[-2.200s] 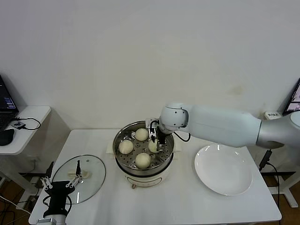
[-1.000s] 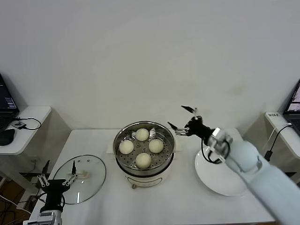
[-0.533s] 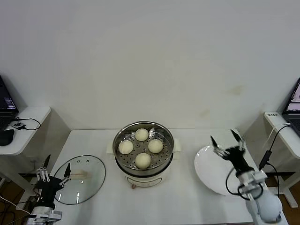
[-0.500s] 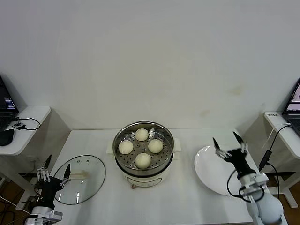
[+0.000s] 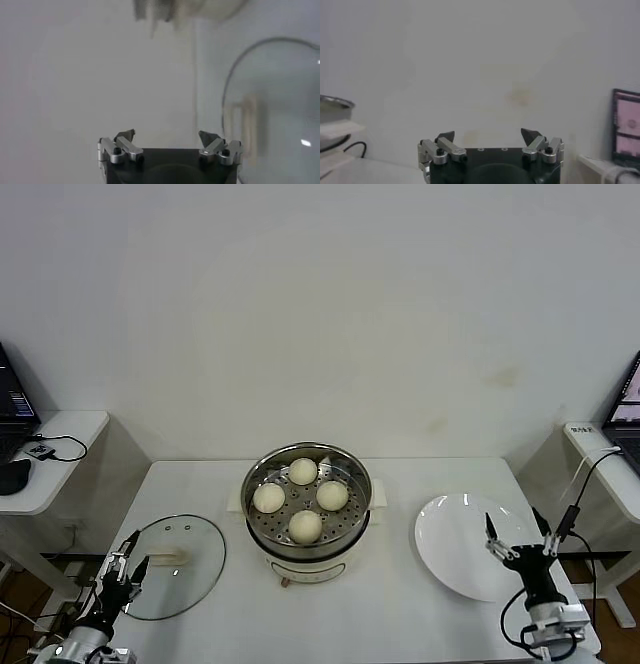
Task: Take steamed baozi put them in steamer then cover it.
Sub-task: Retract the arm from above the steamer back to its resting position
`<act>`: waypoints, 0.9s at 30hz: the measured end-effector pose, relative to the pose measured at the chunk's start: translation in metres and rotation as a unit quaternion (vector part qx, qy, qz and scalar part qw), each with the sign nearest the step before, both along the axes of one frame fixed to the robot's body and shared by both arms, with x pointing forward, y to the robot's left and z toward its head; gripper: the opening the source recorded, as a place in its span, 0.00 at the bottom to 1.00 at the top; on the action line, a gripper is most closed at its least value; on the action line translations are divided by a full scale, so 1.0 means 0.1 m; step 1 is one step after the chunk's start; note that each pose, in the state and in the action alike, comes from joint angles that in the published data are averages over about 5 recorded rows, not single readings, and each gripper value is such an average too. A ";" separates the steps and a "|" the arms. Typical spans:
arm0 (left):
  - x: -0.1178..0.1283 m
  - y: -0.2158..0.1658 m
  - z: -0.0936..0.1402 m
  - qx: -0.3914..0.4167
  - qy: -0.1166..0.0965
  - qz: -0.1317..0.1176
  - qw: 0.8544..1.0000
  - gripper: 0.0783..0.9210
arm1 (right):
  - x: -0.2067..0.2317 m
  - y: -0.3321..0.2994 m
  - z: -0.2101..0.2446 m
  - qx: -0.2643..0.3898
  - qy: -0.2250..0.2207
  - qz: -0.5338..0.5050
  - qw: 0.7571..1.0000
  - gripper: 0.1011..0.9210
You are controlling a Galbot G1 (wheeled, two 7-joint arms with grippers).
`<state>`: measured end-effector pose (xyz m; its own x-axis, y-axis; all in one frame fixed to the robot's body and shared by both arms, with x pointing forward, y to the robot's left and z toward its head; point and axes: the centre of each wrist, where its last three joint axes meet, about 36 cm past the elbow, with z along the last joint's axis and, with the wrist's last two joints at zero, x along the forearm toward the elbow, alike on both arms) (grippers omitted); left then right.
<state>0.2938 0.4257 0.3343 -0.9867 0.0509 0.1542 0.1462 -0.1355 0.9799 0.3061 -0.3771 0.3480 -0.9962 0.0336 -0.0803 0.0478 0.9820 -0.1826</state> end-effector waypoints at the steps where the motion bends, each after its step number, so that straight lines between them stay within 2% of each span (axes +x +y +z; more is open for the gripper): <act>1: 0.02 0.01 -0.02 0.006 0.004 -0.001 1.000 0.88 | -0.02 0.01 -0.01 0.000 0.001 -0.001 1.000 0.88; 6: 0.14 0.07 -0.10 0.026 0.020 -0.008 0.999 0.88 | -0.08 0.02 -0.06 -0.001 0.005 -0.007 1.000 0.88; 17: 0.35 0.06 -0.22 0.040 0.038 -0.016 0.998 0.88 | -0.19 0.03 -0.13 -0.004 0.013 -0.014 1.000 0.88; 27: 0.52 0.08 -0.26 0.045 0.041 -0.017 0.998 0.88 | -0.25 0.06 -0.17 -0.008 0.017 -0.014 1.000 0.88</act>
<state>0.3462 0.4342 0.3078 -0.9684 0.0668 0.2403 0.2196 -0.2288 0.9484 0.2807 -0.3715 0.3313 -0.9970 0.0612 -0.0469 0.0694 0.9771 -0.2012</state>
